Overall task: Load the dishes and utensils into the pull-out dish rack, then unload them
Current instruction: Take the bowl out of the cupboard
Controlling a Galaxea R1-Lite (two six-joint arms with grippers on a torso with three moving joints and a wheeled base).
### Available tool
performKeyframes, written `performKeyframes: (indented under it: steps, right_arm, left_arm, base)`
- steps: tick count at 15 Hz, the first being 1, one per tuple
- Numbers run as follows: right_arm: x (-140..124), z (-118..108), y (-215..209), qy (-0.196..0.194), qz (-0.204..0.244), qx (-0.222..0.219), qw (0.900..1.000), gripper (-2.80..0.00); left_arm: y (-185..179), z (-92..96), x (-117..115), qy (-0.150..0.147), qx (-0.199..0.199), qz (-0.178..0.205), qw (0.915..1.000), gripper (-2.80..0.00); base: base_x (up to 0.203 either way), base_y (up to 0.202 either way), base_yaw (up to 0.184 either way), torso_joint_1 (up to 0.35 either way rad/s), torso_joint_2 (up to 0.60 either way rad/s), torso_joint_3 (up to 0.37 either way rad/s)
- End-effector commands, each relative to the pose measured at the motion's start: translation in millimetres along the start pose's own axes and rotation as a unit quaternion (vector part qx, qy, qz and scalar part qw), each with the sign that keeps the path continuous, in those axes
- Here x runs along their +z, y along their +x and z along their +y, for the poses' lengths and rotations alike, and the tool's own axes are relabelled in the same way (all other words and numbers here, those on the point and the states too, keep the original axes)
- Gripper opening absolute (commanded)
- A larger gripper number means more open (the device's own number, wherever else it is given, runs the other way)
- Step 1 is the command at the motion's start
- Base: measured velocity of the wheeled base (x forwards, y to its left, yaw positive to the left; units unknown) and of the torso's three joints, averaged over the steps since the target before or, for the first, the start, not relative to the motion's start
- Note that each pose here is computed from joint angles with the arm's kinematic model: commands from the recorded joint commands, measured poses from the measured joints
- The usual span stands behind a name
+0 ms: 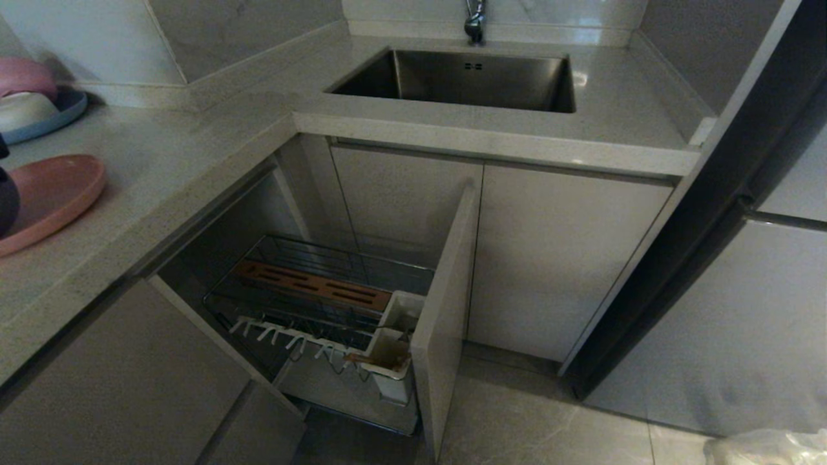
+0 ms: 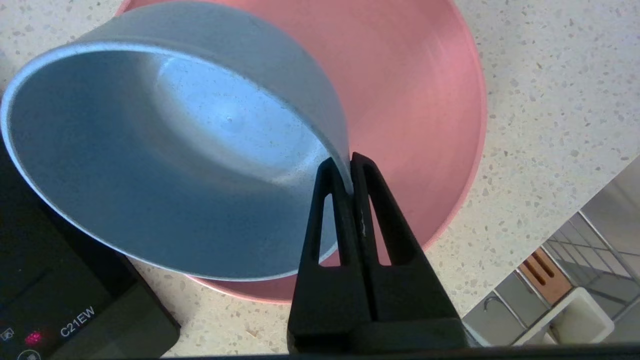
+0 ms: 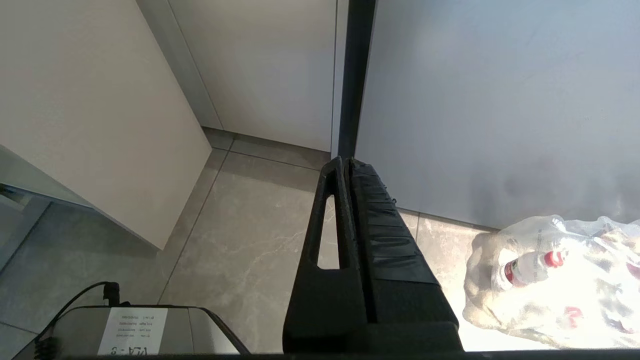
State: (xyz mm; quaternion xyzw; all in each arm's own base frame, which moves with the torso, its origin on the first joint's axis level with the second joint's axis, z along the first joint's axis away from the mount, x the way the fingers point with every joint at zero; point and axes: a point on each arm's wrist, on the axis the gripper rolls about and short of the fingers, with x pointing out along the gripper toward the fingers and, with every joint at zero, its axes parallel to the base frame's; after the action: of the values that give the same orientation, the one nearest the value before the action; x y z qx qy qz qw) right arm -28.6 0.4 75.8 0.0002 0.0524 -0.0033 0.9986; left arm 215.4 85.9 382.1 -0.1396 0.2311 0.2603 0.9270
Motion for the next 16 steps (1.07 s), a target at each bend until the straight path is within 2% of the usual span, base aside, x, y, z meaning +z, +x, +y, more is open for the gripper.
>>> performKeyframes:
  steps: [1,7,9,12,14,15,16]
  right_arm:
    - [0,0,0,0.000,0.000,0.000,1.000,-2.80]
    - [0,0,0,0.000,0.000,0.000,1.000,-2.80]
    - [0,0,0,0.000,0.000,0.000,1.000,-2.80]
    - [0,0,0,-0.001,0.000,0.000,1.000,-2.80]
    - [0,0,0,-0.001,0.000,0.000,1.000,-2.80]
    - [0,0,0,-0.001,0.000,0.000,1.000,-2.80]
    - [0,0,0,0.000,0.000,0.000,1.000,-2.80]
  left_arm:
    - [1,0.2,-1,-0.001,0.002,0.003,1.0000,0.00]
    - [0,0.2,0,-0.003,0.002,-0.002,1.0000,0.00]
    - [-9,1.1,3,-0.008,-0.001,-0.023,0.9997,0.00]
    - [-41,3.1,6,-0.027,-0.014,-0.083,0.9961,0.00]
    - [-80,2.8,6,-0.058,-0.052,-0.154,0.9850,0.00]
    - [-103,4.1,5,-0.089,-0.079,-0.195,0.9735,0.00]
    - [-121,5.6,3,-0.114,-0.103,-0.224,0.9624,-2.80]
  base:
    - [0.000,0.000,0.000,0.000,0.00,0.000]
    - [0.000,0.000,0.000,0.000,0.00,0.000]
    - [0.000,0.000,0.000,0.000,0.00,0.000]
    - [0.000,0.000,0.000,0.000,0.00,0.000]
    - [0.000,0.000,0.000,0.000,0.00,0.000]
    - [0.000,0.000,0.000,0.000,0.00,0.000]
    - [0.000,0.000,0.000,0.000,0.00,0.000]
